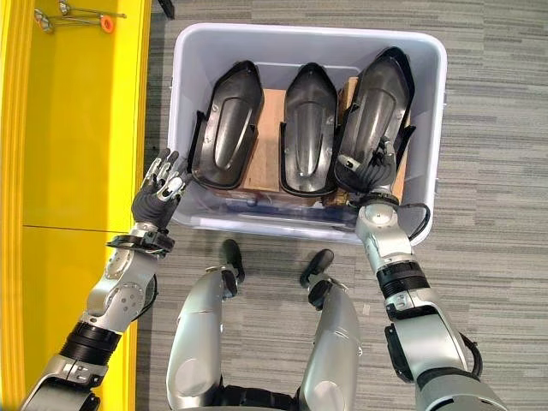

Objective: Move parts from the plastic box to the shelf.

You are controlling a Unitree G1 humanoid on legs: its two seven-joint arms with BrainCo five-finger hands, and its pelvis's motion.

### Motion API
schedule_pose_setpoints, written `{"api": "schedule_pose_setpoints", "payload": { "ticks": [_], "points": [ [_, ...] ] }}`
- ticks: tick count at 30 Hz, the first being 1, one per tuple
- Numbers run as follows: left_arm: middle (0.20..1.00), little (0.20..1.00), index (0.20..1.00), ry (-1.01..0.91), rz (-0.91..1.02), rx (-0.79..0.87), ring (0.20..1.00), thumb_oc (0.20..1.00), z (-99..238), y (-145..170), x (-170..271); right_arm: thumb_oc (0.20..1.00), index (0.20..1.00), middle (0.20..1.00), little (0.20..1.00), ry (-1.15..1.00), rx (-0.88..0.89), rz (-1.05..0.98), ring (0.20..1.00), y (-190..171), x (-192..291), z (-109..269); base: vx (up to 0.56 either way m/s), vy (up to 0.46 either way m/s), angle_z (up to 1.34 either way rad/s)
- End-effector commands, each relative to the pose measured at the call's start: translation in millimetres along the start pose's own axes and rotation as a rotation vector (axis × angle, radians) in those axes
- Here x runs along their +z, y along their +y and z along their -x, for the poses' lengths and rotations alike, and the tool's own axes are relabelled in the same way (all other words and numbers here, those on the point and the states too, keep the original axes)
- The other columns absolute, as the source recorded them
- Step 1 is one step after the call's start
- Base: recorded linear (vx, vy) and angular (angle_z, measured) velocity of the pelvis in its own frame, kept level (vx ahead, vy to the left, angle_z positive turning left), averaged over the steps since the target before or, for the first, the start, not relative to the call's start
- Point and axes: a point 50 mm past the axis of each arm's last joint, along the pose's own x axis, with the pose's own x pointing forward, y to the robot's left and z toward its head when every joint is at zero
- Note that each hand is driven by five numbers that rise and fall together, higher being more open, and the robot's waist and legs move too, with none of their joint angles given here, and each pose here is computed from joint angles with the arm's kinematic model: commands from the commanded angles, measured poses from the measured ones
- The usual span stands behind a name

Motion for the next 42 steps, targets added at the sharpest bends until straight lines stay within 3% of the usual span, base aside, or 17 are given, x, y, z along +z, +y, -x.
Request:
{"api": "schedule_pose_setpoints", "payload": {
  "ticks": [1, 8, 12, 16, 21, 26, 29, 42],
  "points": [
    [1.000, 1.000, 1.000, -0.051, 0.049, -0.054, 1.000, 1.000, 4.0, -14.8, 5.4, 1.000, 1.000, 1.000, 1.000, -0.137, 0.115, -0.021, 1.000, 21.6, 25.7, 6.4, 0.00, 0.000, 0.00],
    [1.000, 1.000, 1.000, -0.030, 0.036, -0.047, 1.000, 1.000, 5.3, -13.9, 0.9, 1.000, 1.000, 1.000, 1.000, -0.150, -0.003, 0.017, 1.000, 18.3, 26.7, 6.2, 0.00, 0.008, 0.01],
    [1.000, 1.000, 1.000, -0.014, 0.033, -0.057, 1.000, 1.000, 5.2, -13.8, -2.4, 1.000, 1.000, 1.000, 1.000, -0.265, -0.255, 0.133, 1.000, -1.7, 35.6, 5.1, 0.00, 0.011, 0.01],
    [1.000, 1.000, 1.000, -0.009, 0.018, -0.073, 1.000, 1.000, 4.2, -20.5, -4.3, 1.000, 1.000, 1.000, 1.000, -0.513, -0.553, 0.207, 1.000, -25.0, 64.6, 12.4, -0.02, 0.060, -0.02],
    [1.000, 1.000, 1.000, -0.009, 0.050, -0.071, 1.000, 1.000, 6.1, -27.9, -9.7, 1.000, 1.000, 1.000, 1.000, -0.689, -0.698, 0.287, 1.000, -28.1, 83.5, 24.2, -0.01, 0.070, -0.08],
    [1.000, 1.000, 1.000, -0.015, 0.064, -0.072, 1.000, 1.000, 8.2, -29.9, -13.5, 1.000, 1.000, 1.000, 1.000, -0.861, -0.737, 0.265, 1.000, -22.4, 99.5, 37.8, -0.01, 0.050, -0.06],
    [1.000, 1.000, 1.000, -0.019, 0.071, -0.069, 1.000, 1.000, 9.6, -29.8, -13.5, 1.000, 1.000, 1.000, 1.000, -0.857, -0.742, 0.225, 1.000, -23.1, 100.2, 43.2, -0.01, 0.034, -0.03],
    [1.000, 1.000, 1.000, -0.010, 0.079, -0.064, 1.000, 1.000, 9.2, -21.0, -17.6, 1.000, 1.000, 1.000, 1.000, -0.403, -0.564, 0.274, 1.000, -16.7, 31.1, 21.6, 0.00, 0.013, -0.04]
  ]
}}
